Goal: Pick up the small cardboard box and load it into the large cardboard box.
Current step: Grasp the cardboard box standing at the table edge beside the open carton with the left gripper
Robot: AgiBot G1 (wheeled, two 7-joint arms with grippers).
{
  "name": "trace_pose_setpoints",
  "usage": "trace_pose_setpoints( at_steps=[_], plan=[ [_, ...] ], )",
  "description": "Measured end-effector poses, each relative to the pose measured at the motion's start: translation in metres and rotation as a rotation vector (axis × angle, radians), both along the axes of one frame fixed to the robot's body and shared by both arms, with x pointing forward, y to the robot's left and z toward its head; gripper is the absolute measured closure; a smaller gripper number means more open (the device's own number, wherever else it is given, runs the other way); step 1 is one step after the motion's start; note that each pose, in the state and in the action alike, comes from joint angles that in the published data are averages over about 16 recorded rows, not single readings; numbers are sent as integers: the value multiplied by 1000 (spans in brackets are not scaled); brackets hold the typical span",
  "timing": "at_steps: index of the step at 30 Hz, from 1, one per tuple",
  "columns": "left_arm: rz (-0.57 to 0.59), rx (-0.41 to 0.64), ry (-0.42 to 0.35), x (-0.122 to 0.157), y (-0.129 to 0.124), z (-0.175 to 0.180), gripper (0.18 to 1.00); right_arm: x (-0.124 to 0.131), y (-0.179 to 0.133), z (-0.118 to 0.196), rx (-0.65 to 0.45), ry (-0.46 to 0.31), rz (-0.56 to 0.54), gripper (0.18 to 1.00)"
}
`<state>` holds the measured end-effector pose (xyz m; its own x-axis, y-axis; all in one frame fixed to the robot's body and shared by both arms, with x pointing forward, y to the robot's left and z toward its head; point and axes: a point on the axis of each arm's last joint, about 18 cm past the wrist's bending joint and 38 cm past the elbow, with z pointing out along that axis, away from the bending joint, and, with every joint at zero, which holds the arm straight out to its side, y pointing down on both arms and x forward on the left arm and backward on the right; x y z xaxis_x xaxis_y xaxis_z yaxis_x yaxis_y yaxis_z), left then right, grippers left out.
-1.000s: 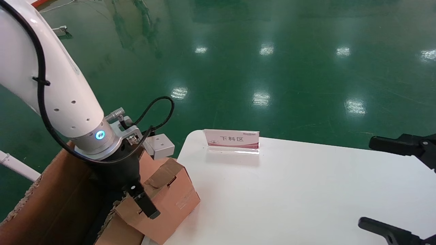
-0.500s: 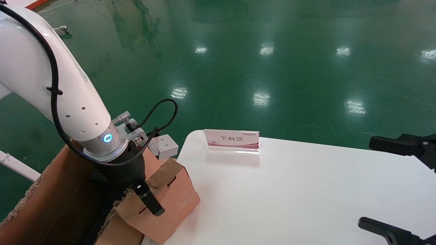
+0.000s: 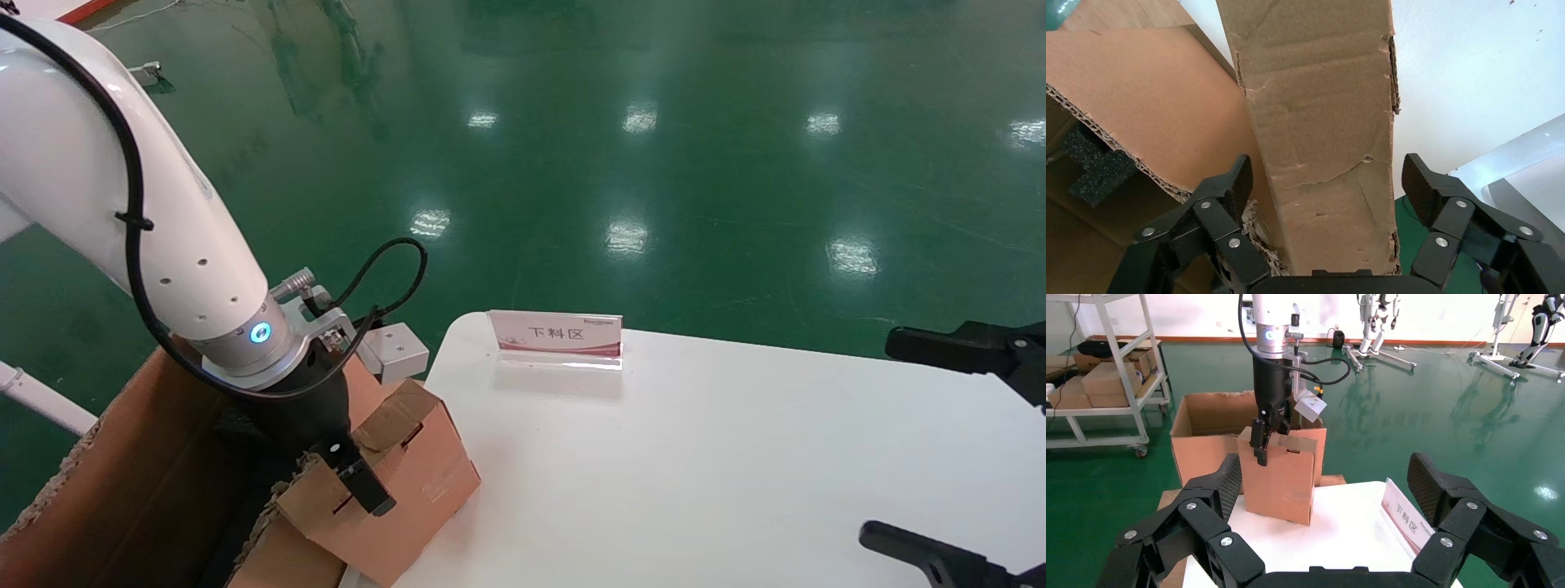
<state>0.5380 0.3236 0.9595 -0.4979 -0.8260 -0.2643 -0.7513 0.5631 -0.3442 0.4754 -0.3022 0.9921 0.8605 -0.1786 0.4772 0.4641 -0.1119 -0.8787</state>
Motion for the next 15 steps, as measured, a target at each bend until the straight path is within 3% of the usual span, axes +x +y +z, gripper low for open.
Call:
trace_pose_setpoints(
  at_steps=[7, 15],
  plan=[
    [0, 0, 0, 0, 0, 0, 288, 0, 0, 0, 0, 0, 0, 186],
    [-1, 0, 0, 0, 0, 0, 445, 0, 0, 0, 0, 0, 0, 196]
  ],
)
